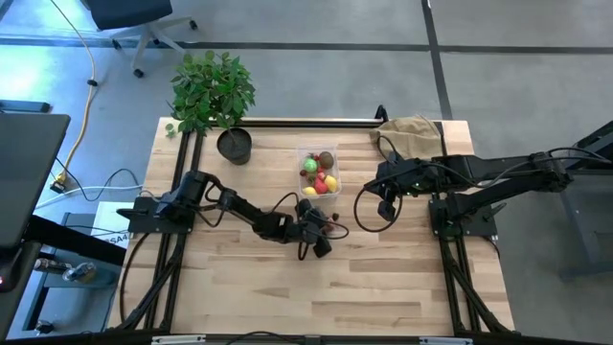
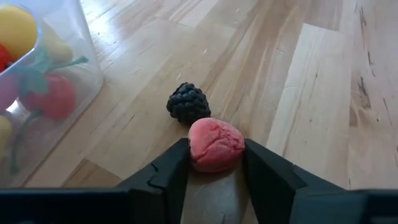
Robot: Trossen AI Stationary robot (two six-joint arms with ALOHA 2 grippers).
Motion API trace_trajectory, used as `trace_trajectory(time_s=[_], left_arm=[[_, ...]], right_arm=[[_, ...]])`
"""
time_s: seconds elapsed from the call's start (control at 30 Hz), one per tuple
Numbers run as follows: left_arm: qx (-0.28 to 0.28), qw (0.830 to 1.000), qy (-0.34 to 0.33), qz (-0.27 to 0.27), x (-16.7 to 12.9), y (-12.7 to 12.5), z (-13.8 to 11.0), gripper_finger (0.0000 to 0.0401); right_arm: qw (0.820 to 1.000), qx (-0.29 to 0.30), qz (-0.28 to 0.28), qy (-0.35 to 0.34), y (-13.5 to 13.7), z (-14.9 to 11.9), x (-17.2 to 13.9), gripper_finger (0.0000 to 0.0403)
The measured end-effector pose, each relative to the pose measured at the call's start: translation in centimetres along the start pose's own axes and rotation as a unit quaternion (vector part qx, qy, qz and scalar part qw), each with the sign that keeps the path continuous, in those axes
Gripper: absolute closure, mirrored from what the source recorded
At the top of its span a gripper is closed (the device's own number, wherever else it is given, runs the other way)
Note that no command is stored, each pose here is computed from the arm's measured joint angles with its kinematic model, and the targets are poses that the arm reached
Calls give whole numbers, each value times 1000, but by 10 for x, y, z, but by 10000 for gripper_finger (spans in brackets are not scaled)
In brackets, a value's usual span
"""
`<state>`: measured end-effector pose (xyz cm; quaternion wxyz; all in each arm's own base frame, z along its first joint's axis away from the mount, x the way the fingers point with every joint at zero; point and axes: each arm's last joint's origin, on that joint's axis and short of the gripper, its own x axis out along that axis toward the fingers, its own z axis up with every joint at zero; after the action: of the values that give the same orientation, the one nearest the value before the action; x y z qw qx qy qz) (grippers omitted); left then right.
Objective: Pick and placing Produce into tupperware
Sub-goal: Put the pink peach into the transparent bin
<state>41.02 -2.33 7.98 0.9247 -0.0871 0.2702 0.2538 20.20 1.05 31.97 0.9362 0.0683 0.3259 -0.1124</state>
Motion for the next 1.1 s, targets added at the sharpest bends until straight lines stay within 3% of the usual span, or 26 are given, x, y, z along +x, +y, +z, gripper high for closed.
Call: trace_trajectory(time_s=[0.2, 0.63, 1.1], left_arm=[[-1, 1000, 0, 0, 0, 0, 0, 284], [-1, 1000, -5, -4, -2, -4, 0, 288], [-16, 997, -80, -5, -16, -25, 6, 289]], right_arm=[[1000, 0, 0, 0, 0, 0, 0, 379], [1000, 0, 0, 0, 0, 0, 0, 379], [1000, 0, 0, 0, 0, 0, 0, 379]])
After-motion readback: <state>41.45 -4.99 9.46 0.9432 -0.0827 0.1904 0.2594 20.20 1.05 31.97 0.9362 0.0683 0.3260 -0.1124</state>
